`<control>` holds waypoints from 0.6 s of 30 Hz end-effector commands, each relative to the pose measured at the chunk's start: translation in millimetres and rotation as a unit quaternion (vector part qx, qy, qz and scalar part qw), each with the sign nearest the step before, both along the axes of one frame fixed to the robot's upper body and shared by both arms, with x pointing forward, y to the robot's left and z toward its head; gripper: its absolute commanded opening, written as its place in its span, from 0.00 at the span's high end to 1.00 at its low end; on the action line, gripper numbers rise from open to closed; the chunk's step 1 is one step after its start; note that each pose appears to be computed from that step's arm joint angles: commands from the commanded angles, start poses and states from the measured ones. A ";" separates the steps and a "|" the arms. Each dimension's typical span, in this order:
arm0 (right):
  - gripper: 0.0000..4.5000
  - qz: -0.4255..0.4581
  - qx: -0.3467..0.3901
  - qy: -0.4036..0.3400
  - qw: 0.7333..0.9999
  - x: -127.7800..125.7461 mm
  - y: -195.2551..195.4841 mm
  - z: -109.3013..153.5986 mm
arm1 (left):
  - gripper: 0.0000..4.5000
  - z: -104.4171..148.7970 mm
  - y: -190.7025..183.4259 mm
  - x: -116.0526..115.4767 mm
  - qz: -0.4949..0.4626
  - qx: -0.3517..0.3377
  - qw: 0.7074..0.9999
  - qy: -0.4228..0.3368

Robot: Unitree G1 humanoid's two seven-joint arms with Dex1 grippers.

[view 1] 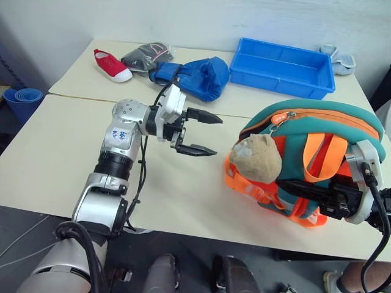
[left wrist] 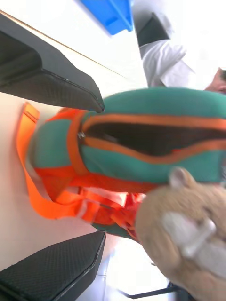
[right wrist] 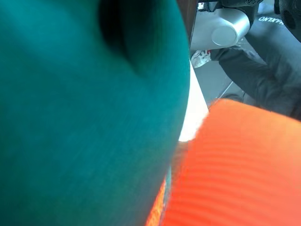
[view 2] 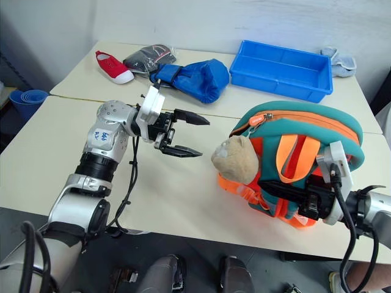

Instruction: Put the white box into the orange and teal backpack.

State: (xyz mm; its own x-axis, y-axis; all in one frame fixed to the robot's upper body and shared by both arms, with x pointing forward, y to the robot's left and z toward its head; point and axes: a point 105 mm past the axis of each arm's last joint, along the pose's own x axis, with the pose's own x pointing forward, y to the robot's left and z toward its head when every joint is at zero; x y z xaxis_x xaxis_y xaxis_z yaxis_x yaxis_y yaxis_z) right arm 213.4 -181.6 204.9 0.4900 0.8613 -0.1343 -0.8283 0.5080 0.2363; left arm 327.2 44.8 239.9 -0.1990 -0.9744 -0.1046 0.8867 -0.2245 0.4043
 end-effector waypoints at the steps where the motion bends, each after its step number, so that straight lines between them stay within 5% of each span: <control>1: 1.00 0.006 0.001 0.009 1.000 -0.5 1.8 -4.1 | 0.07 10.9 -20.3 -24.5 -0.028 -0.011 0.999 -0.034; 7: 1.00 0.008 0.002 0.009 1.000 1.1 2.2 -4.2 | 0.07 9.4 -53.8 -36.4 -0.022 -0.036 0.999 -0.026; 10: 1.00 0.007 0.003 0.006 1.000 1.5 2.9 -3.7 | 0.19 7.5 -63.6 -32.5 0.001 -0.049 0.998 -0.029; 18: 1.00 -0.006 0.008 0.004 1.000 -1.1 3.4 -5.2 | 0.72 15.3 -45.8 -36.3 0.006 -0.087 0.996 -0.004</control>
State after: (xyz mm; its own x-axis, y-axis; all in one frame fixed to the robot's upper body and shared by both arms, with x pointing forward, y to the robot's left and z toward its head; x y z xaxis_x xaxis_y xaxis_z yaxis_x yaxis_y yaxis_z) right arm 217.6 -182.4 201.4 0.5129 0.8498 -0.1214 -0.8140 0.5264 0.2456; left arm 295.4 -5.9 239.0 -0.1741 -0.9845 0.0236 0.9035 -0.1501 0.4014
